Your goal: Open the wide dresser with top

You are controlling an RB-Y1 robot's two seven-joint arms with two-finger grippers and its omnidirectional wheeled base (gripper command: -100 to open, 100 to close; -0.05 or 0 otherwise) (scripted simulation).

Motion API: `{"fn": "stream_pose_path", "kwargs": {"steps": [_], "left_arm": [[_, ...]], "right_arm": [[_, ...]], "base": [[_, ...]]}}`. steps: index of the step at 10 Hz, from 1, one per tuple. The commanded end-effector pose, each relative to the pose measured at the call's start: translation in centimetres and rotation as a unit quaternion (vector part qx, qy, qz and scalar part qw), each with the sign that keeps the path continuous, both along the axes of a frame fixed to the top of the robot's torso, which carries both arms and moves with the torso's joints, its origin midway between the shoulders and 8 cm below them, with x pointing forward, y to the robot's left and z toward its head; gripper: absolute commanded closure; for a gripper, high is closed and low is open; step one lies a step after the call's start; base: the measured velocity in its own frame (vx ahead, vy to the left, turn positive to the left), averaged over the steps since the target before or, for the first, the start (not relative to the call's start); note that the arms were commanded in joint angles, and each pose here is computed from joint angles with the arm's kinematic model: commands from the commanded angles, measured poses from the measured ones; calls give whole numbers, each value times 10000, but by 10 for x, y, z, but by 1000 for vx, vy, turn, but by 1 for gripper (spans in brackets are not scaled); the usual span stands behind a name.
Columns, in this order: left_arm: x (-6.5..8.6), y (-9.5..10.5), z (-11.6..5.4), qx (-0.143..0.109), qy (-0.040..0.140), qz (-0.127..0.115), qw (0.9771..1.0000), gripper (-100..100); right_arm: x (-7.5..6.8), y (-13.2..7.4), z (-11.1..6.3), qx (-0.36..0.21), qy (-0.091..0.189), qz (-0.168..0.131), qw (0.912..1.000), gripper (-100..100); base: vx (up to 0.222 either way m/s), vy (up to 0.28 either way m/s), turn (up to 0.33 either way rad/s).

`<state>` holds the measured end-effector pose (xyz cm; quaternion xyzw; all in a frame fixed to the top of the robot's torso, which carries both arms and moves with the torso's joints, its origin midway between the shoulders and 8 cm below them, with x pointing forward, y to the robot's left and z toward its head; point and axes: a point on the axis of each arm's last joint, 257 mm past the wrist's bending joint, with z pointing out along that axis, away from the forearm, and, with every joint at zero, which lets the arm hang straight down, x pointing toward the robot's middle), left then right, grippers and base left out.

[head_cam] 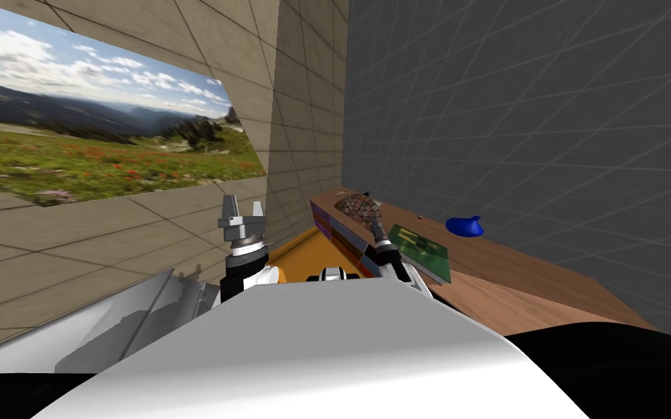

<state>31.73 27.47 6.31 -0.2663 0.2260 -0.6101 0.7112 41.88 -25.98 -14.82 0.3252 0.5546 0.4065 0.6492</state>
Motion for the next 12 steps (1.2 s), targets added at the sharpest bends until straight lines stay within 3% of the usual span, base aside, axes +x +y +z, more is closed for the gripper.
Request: {"fn": "stream_pose_path", "kwargs": {"steps": [1, 3, 4, 6, 7, 8, 9, 10, 11, 12], "left_arm": [[0, 0, 0, 0, 0, 0, 10000, 0], [0, 0, 0, 0, 0, 0, 10000, 0], [0, 0, 0, 0, 0, 0, 10000, 0], [0, 0, 0, 0, 0, 0, 10000, 0], [0, 0, 0, 0, 0, 0, 10000, 0], [0, 0, 0, 0, 0, 0, 10000, 0], [0, 0, 0, 0, 0, 0, 10000, 0], [0, 0, 0, 0, 0, 0, 10000, 0], [0, 0, 0, 0, 0, 0, 10000, 0], [0, 0, 0, 0, 0, 0, 10000, 0]], "right_arm": [[3, -1, -38, -300, 535, -92, 9981, -100], [4, -4, -44, -297, 653, -139, 9973, -100], [4, -8, -75, -502, 1044, -219, 9930, -100], [1, -15, -111, -714, 1531, -342, 9850, -100], [-3, -20, -139, -899, 1877, -414, 9772, -100], [-5, -23, -145, -936, 1979, -454, 9747, -100], [-11, -29, -172, -1137, 2334, -538, 9642, -100], [-14, -32, -179, -1167, 2428, -569, 9613, -100], [-20, -38, -199, -1366, 2723, -663, 9502, -100], [-25, -42, -212, -1407, 2874, -688, 9449, -100]], "base": [[38, 59, 117], [23, 38, 36], [26, 38, 150], [56, 73, 151], [76, 90, 157], [51, 65, 73], [44, 53, 130], [37, 47, 78], [54, 70, 171], [49, 56, 96]]}}
